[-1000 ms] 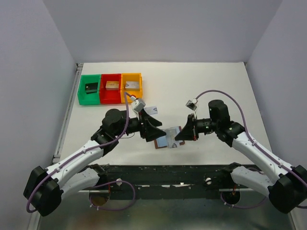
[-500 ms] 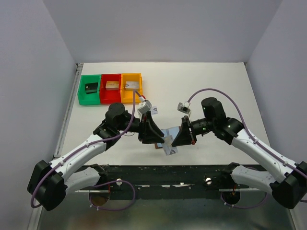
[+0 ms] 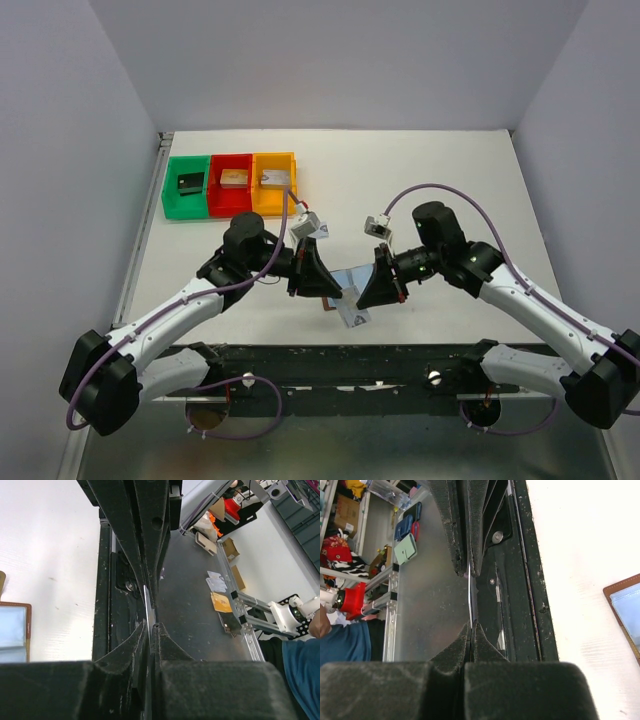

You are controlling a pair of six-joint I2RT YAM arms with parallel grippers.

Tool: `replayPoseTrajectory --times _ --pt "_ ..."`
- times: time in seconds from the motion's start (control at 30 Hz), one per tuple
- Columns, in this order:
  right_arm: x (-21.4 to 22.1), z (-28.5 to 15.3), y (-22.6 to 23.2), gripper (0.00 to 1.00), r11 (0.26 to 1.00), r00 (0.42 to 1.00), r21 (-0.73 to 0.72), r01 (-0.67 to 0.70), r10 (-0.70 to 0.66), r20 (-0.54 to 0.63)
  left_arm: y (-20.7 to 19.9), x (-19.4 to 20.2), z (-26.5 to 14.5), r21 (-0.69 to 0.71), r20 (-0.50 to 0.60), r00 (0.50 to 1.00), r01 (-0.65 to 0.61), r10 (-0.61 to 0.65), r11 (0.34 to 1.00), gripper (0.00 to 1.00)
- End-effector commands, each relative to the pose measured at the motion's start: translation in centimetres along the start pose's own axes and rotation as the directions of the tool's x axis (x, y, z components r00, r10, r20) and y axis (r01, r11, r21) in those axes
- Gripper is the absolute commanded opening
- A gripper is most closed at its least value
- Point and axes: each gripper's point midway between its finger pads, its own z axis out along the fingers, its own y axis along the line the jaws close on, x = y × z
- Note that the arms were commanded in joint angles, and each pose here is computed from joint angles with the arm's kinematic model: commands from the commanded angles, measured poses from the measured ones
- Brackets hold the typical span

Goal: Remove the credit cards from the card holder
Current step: Place the credit card at the center of the board.

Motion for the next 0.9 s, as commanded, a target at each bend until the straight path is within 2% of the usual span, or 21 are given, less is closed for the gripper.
replayPoseTrajectory --times 0.0,0.07,0.17,0.2,0.23,0.27,0.33,0.37,0.5,0.57,0.6,0.67,0.77,0.8,0.87 --pt "-0.5 0.0 0.2 0.00 1.000 1.000 0.009 0.023 -0.023 -0.006 -0.6 -0.1 0.0 0.036 -0.008 1.000 -0.020 0.021 0.999 0.16" --pt "-0.5 0.0 0.3 0.00 1.000 1.000 0.008 0.026 -0.026 -0.008 -0.7 0.1 0.1 0.046 -0.016 1.000 -0.012 0.012 0.999 0.15" --pt "-0.5 0.0 0.4 0.00 0.999 0.999 0.012 0.031 -0.031 -0.009 -0.6 0.2 0.3 0.044 -0.019 1.000 -0.006 0.007 0.999 0.00" --pt "-0.6 0.0 0.2 0.05 0.999 1.000 0.022 0.027 -0.027 -0.007 -0.5 0.3 0.3 0.041 -0.016 1.000 -0.005 0.005 0.999 0.00" --pt "-0.8 -0.1 -0.1 0.16 0.998 1.000 0.054 0.024 -0.024 0.002 -0.4 0.2 0.3 0.031 -0.011 1.000 -0.003 0.003 0.999 0.00" --pt "-0.9 -0.2 -0.3 0.21 0.997 1.000 0.068 0.025 -0.025 0.007 -0.3 0.2 0.3 0.024 -0.005 1.000 -0.001 0.002 1.000 0.00" --pt "-1.4 -0.4 -0.5 0.40 0.994 0.999 0.108 0.025 -0.029 0.030 0.1 -0.1 0.3 -0.002 0.017 1.000 0.001 -0.001 1.000 0.00" --pt "-1.6 -0.6 -1.0 0.45 0.989 0.999 0.146 0.020 -0.026 0.045 0.4 -0.3 0.3 -0.018 0.029 1.000 0.002 -0.002 1.000 0.00" --pt "-3.1 -2.3 -3.9 0.55 0.926 0.990 0.375 -0.035 -0.019 0.139 3.4 -1.9 -0.5 -0.197 0.141 0.990 0.035 -0.007 0.980 0.00" --pt "-3.8 -3.9 -5.5 0.56 0.865 0.977 0.496 -0.077 -0.034 0.210 6.7 -3.1 -2.0 -0.367 0.251 0.968 0.113 -0.019 0.924 0.00" --pt "-4.1 -4.7 -6.2 0.57 0.835 0.968 0.542 -0.100 -0.045 0.248 8.4 -3.5 -3.3 -0.450 0.319 0.947 0.177 -0.028 0.875 0.00" --pt "-4.5 -6.6 -7.5 0.57 0.755 0.938 0.635 -0.163 -0.082 0.338 11.7 -3.7 -6.4 -0.551 0.493 0.869 0.347 -0.039 0.759 0.00" --pt "-4.3 -8.3 -8.9 0.57 0.681 0.904 0.693 -0.236 -0.108 0.414 15.0 -2.9 -10.7 -0.547 0.721 0.693 0.560 0.010 0.622 0.00" --pt "-4.0 -8.5 -9.2 0.56 0.668 0.897 0.700 -0.254 -0.108 0.429 15.7 -2.7 -11.7 -0.536 0.762 0.647 0.605 0.029 0.589 0.00" --pt "-3.5 -8.2 -9.4 0.56 0.672 0.894 0.691 -0.266 -0.096 0.438 17.1 -2.0 -13.0 -0.529 0.802 0.595 0.664 0.056 0.528 0.00"
